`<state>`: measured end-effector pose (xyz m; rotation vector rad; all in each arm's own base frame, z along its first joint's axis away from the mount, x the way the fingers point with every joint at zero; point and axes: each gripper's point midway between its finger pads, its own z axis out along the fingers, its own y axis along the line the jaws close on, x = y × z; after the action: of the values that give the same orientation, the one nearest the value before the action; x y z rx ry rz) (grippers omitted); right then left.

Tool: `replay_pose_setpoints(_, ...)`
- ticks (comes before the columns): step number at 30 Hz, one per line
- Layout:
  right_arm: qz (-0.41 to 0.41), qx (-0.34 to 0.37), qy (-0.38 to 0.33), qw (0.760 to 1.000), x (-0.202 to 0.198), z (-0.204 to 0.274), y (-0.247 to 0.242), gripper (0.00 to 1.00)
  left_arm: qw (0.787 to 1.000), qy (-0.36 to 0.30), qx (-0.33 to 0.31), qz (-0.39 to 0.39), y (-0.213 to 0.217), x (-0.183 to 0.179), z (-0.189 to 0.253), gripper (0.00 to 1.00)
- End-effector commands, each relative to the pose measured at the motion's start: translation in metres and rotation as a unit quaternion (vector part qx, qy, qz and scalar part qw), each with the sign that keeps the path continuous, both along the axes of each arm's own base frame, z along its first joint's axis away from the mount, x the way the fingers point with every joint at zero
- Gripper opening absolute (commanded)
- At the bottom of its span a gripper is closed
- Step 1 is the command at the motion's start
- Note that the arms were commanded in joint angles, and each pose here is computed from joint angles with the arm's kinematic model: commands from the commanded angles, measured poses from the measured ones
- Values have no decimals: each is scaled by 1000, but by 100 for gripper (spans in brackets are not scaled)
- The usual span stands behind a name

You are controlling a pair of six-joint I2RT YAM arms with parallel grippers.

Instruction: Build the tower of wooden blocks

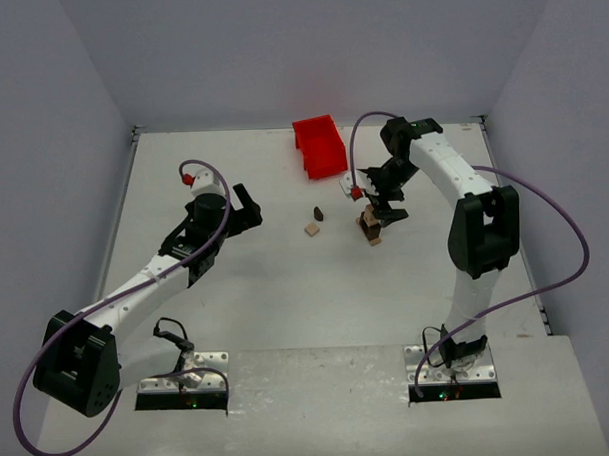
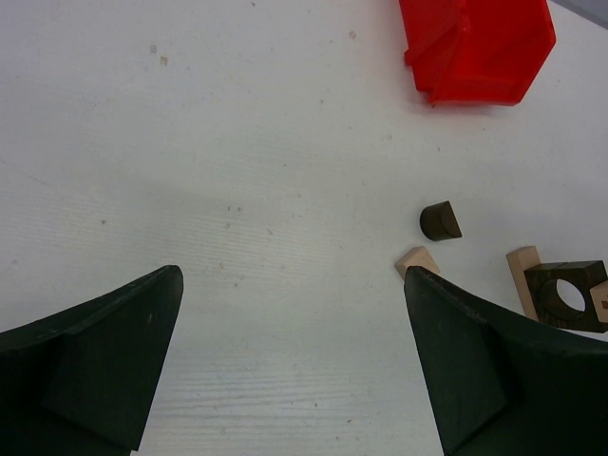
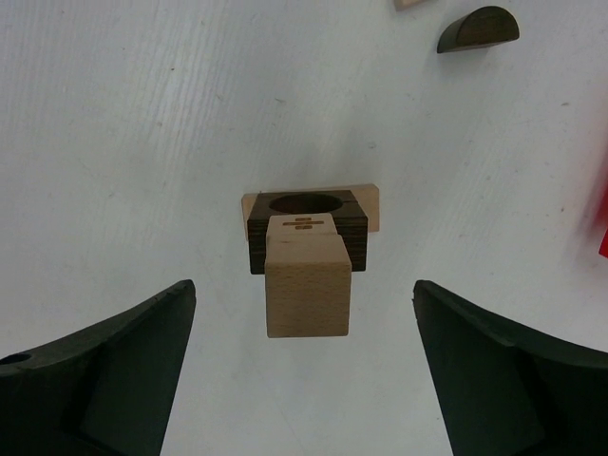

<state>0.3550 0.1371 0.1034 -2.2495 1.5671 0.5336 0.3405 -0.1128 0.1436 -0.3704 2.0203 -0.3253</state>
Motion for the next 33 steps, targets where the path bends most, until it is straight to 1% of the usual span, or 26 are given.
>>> replay_pose_setpoints(1, 0, 10, -26, 1000, 6, 20, 6, 99, 999, -38, -9, -5, -4, 11, 27, 100)
replay_pose_setpoints(10, -14, 31, -74, 997, 1, 59, 11, 99, 999, -45, -17, 1, -1, 4, 34, 100)
replay_pose_setpoints(15, -35, 67, -108, 991, -6, 90, 29, 99, 998, -54, -25, 14, 4, -1, 39, 100)
replay_pose_setpoints(16, -38, 76, -124, 989, -7, 100, 36, 99, 998, -55, -26, 17, 5, -1, 40, 100)
replay_pose_setpoints(17, -43, 81, -127, 988, -7, 100, 42, 99, 998, -56, -26, 18, 6, -2, 40, 100)
replay_pose_setpoints(19, -66, 101, -153, 981, -7, 111, 59, 99, 997, -61, -32, 30, 8, -1, 45, 100)
replay_pose_setpoints(21, -81, 120, -179, 973, -10, 125, 76, 99, 998, -49, -28, 35, 11, -5, 40, 100)
replay_pose_setpoints(22, -106, 137, -193, 966, -5, 130, 92, 99, 998, -48, -30, 42, 13, -5, 40, 100)
replay_pose_setpoints(23, -129, 151, -202, 959, 0, 137, 94, 99, 997, -47, -30, 47, 14, -5, 40, 100)
replay_pose_setpoints(25, -176, 213, -195, 941, 3, 158, 119, 99, 997, -42, -29, 65, 20, -5, 40, 100)
replay_pose_setpoints(28, -274, 270, -157, 910, 18, 178, 129, 99, 996, -41, -29, 76, 23, -5, 41, 100)
replay_pose_setpoints(30, -337, 299, -108, 886, 24, 186, 137, 99, 996, -40, -29, 79, 25, -8, 40, 100)
replay_pose_setpoints(32, -368, 318, -43, 873, 19, 190, 150, 99, 995, -41, -27, 84, 28, -11, 40, 100)
replay_pose_setpoints(33, -370, 318, -25, 872, 17, 186, 158, 99, 995, -42, -25, 91, 31, -12, 39, 100)
